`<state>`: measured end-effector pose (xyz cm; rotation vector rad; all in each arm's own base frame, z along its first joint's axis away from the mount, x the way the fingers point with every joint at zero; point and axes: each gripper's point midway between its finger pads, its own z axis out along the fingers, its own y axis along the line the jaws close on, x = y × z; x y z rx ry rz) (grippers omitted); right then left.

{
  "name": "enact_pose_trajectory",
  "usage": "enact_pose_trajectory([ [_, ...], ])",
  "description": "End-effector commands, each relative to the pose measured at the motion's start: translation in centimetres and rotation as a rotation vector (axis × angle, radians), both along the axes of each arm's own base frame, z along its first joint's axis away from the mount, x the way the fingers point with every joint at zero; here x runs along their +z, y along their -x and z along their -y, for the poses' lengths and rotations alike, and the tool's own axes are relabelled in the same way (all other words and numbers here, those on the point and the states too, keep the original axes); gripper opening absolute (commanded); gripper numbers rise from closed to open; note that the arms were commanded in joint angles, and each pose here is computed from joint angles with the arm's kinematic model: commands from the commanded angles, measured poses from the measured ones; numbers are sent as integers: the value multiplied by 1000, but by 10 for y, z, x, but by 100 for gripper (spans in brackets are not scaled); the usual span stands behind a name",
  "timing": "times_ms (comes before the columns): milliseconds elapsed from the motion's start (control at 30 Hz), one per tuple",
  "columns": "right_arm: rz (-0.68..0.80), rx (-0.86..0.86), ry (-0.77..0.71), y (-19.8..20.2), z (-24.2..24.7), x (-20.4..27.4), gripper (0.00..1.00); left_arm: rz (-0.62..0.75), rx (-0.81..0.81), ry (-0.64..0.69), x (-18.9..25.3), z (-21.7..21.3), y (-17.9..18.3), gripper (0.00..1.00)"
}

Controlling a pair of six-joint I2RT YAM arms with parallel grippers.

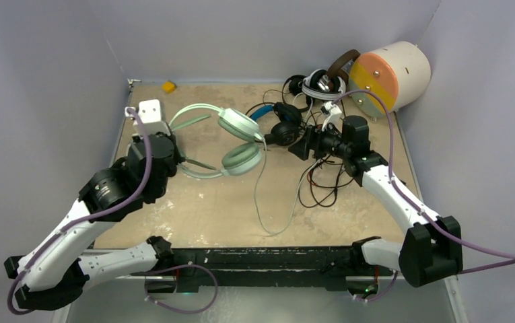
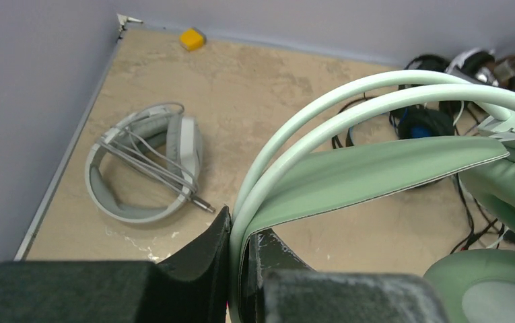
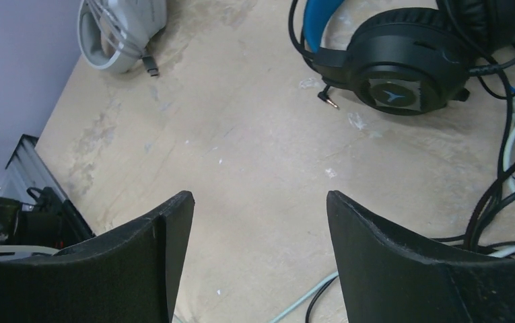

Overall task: Wrap the headphones
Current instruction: Untie the headphones cable, then wrap the headphones cable around the headphones.

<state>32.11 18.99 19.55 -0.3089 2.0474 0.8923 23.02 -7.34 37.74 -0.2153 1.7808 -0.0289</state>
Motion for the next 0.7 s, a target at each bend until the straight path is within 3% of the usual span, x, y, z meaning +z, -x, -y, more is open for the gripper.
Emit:
enact_pose_trajectory([
  [0,102,86,-46,3,-11,21,75,61,-57,151,21,19,-4,0],
  [133,127,85,-54,7,-11,20,75,23,-22,110,6,9,-31,0],
  [300,119,56,-41,7,-6,13,75,-89,-41,199,-27,-10,-67,0],
  [467,43,-56,36,-2,11,-5,75,-100,10,309,-24,-34,-79,0],
  [567,41,44,2,12,-2,-11,76,-46,115,374,-18,-61,-78,0],
  [667,110,177,-90,33,-25,-5,80,-1,121,412,-8,-63,-75,0],
])
